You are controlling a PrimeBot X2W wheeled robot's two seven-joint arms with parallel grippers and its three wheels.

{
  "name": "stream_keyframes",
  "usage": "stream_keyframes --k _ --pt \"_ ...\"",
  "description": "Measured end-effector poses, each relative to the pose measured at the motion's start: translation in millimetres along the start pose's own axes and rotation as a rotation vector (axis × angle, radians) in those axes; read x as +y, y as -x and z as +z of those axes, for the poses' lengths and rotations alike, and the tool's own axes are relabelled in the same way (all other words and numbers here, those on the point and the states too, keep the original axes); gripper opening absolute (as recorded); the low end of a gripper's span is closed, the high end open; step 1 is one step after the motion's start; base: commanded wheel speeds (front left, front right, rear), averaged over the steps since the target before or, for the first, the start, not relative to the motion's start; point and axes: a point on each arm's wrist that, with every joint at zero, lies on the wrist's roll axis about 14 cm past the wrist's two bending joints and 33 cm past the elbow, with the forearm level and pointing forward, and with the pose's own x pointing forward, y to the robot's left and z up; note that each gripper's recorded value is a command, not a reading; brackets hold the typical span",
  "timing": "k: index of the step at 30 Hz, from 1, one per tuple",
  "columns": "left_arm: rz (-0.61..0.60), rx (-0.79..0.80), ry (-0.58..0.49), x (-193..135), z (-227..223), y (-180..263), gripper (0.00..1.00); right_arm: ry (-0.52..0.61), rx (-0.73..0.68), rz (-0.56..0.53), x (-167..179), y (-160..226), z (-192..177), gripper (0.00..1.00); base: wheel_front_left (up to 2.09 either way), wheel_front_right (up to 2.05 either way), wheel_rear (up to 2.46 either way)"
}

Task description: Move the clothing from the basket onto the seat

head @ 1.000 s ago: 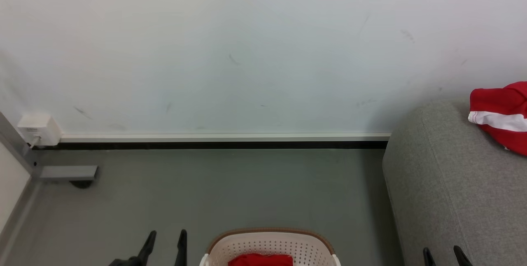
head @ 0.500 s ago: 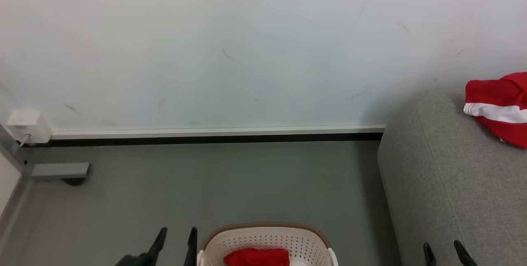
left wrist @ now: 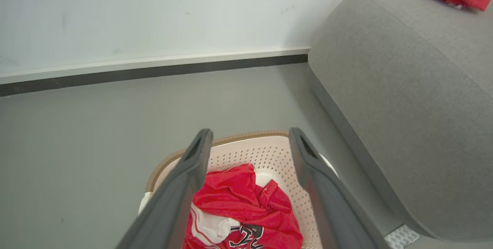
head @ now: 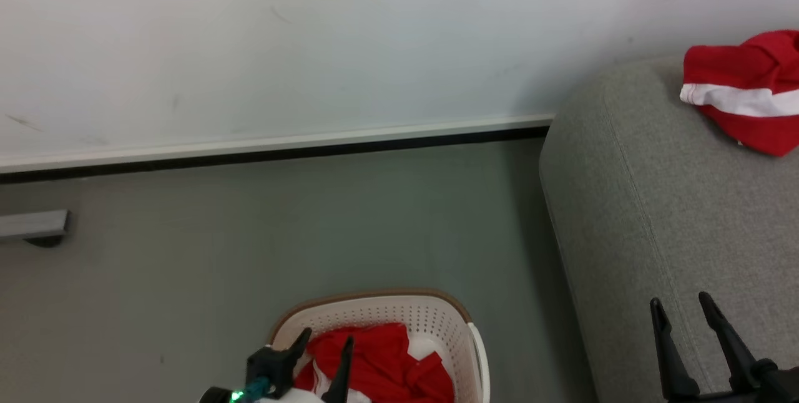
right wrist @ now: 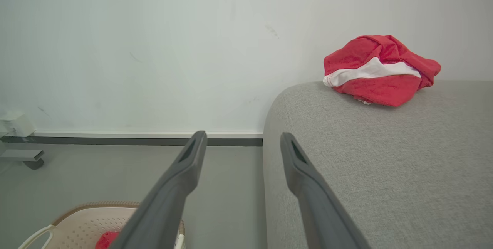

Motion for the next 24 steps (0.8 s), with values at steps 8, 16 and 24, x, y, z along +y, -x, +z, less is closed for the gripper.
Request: stream_keyframes --k 8,16,24 --pt "-0.132 0.268 -0.066 -25.6 -60.8 -52.5 1.0 0.01 -0.007 -0.049 -19.5 -26.7 2.8 1.0 0.0 0.0 0.0" --pt "-0.165 0.523 -0.115 -27.7 -128.0 -92.1 1.0 -0.001 0.023 -0.091 -29.8 -52.5 -13.3 1.0 0.0 0.0 0.0" --pt "-0.145 0.729 -0.163 -11.0 -199.7 -116.1 1.0 0.0 0.074 -0.101 -33.9 -80.8 -42.5 1.0 0.0 0.0 0.0"
